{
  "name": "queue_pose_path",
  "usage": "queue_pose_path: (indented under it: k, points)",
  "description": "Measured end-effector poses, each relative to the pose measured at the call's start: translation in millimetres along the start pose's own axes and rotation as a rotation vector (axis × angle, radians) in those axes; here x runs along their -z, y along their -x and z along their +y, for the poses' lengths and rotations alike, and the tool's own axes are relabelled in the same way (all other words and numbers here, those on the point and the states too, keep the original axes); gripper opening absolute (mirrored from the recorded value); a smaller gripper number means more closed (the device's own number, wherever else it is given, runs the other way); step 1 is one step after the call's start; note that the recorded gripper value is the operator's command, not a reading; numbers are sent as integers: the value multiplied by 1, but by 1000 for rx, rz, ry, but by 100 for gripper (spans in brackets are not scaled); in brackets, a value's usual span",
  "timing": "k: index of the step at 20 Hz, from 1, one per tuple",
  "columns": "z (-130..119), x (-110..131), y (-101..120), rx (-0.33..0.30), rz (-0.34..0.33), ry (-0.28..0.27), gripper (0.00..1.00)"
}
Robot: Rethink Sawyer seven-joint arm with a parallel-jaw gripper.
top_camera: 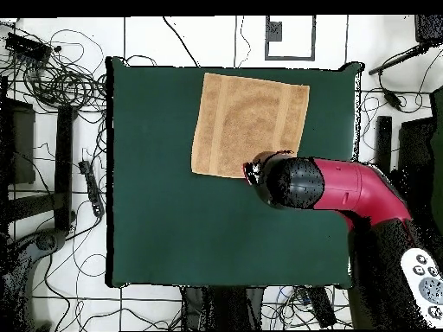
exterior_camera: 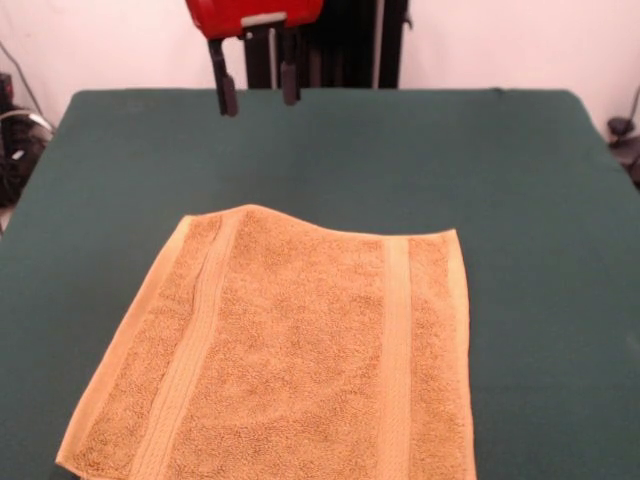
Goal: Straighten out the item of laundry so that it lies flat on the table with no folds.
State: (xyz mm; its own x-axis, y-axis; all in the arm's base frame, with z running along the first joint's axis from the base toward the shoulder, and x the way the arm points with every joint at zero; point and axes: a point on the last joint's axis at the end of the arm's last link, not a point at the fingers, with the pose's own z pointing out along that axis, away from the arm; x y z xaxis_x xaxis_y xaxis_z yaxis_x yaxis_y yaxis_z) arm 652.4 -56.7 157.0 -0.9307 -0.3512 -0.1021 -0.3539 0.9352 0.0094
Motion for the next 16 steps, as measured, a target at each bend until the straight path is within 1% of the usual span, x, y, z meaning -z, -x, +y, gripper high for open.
queue_pose_path:
  k: [4, 7, 10, 12, 16]
  points:
    - [-6, 11, 3, -15, -11, -19, 100]
    - [-13, 26, 11, -37, -25, -40, 100]
    - [-17, 35, 16, -45, -32, -50, 100]
    - [-22, 46, 24, -59, -40, -59, 100]
    - [-25, 56, 30, -72, -47, -69, 100]
